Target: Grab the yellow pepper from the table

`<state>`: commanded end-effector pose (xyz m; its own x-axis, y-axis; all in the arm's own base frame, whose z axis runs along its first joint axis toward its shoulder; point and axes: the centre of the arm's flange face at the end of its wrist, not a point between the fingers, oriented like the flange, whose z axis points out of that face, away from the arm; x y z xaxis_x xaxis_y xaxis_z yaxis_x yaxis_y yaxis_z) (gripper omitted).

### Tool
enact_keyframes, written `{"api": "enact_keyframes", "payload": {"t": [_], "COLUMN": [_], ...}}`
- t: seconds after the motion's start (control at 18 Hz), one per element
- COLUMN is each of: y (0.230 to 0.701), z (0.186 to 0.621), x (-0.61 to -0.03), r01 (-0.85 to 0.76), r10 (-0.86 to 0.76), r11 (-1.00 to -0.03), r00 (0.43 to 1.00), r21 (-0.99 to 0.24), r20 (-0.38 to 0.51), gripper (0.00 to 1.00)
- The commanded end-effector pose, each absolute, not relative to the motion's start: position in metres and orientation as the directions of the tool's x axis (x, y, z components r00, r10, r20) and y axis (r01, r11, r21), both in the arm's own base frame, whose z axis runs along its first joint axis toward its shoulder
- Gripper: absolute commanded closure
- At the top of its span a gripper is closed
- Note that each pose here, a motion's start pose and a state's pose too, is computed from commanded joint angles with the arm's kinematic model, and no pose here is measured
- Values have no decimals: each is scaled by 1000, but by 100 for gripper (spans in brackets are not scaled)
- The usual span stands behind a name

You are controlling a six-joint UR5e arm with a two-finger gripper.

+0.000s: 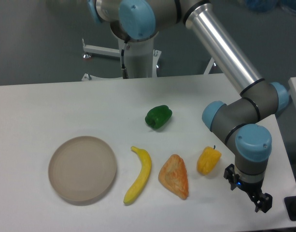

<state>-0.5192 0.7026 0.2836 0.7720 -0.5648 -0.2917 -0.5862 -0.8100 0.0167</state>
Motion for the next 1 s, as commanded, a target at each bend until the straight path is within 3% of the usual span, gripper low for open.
{"api": "enact_keyframes", "payload": {"t": [0.56,1.0], "y": [690,641], "z": [312,338], "x": [-505,-461], "r01": [-587,-516], "r10": [-570,-516], "r11": [-810,-856], "r00": [775,849], "r21": [24,38], "r20": [-275,-115], "gripper": [0,0]}}
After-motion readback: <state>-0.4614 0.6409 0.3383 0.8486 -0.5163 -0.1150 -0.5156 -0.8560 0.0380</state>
